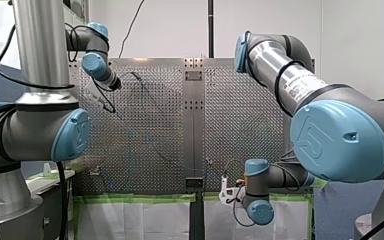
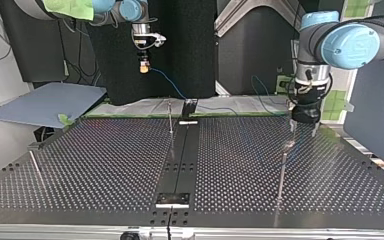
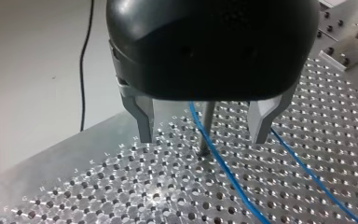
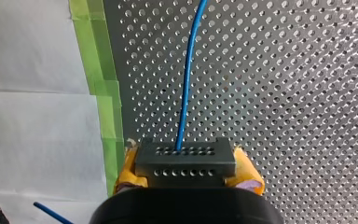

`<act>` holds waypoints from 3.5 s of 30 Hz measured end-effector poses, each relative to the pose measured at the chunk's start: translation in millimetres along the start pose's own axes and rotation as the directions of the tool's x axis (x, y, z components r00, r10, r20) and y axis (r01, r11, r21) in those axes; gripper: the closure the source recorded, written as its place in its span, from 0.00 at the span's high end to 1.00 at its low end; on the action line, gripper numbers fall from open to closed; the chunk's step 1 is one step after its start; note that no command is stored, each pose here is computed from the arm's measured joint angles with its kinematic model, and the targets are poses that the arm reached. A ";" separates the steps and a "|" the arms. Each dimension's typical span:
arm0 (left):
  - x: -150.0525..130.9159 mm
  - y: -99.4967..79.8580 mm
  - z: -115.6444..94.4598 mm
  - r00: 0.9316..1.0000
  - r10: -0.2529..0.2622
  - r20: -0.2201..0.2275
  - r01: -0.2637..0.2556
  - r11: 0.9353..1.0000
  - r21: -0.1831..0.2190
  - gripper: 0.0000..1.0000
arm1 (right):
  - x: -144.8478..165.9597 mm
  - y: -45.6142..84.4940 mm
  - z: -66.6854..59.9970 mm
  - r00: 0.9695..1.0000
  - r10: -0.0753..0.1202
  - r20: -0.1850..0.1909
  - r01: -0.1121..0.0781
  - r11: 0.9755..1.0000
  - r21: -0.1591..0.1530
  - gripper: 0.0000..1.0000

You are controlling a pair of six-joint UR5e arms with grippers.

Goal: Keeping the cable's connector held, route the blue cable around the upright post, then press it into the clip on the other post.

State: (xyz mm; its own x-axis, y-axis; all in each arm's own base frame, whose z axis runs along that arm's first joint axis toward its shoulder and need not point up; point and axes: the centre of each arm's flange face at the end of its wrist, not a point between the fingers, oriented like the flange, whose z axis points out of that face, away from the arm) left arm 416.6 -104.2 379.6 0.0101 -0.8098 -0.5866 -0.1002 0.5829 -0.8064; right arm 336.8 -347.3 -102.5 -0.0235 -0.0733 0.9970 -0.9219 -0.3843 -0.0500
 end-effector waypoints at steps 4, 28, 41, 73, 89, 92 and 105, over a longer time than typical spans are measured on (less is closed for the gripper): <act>4.2 -2.9 -3.4 0.999 0.039 -0.015 -0.039 0.999 0.002 0.98 | 0.3 -0.4 1.0 1.000 0.000 -0.002 0.000 1.000 0.002 0.00; 1.6 -33.9 -39.4 0.981 0.192 0.029 -0.193 0.981 0.016 0.98 | -0.1 -1.2 0.6 1.000 0.000 0.001 0.000 1.000 0.004 0.00; -11.8 -65.2 -45.7 0.949 0.307 0.073 -0.308 0.951 -0.010 0.98 | -0.3 -1.1 0.3 1.000 -0.001 0.004 0.001 1.000 0.004 0.00; -1.7 -121.4 -45.0 0.791 0.611 -0.004 -0.611 0.791 -0.030 0.98 | -0.1 -0.5 1.4 1.000 0.000 0.002 0.000 1.000 0.003 0.00; 16.7 -114.7 -37.6 0.677 0.734 -0.045 -0.736 0.676 -0.043 0.98 | 0.0 -1.2 1.3 1.000 0.000 0.001 0.000 1.000 0.004 0.00; 15.3 -115.9 -36.6 0.656 0.754 -0.044 -0.755 0.654 -0.041 0.98 | 0.1 -1.2 1.4 1.000 0.000 0.000 0.000 1.000 0.004 0.00; 10.4 -118.3 -37.6 0.564 0.823 -0.073 -0.826 0.563 -0.037 0.98 | 0.3 -1.1 1.6 1.000 0.000 -0.002 0.000 1.000 0.004 0.00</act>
State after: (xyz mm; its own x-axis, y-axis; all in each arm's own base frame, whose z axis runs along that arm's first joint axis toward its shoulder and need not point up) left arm 391.2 -184.1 471.7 -0.1489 0.0180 -0.9887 -0.1018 0.9942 0.0335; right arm 338.5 -348.4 -102.2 -0.0245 -0.0715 0.9971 -0.9202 -0.3882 -0.0504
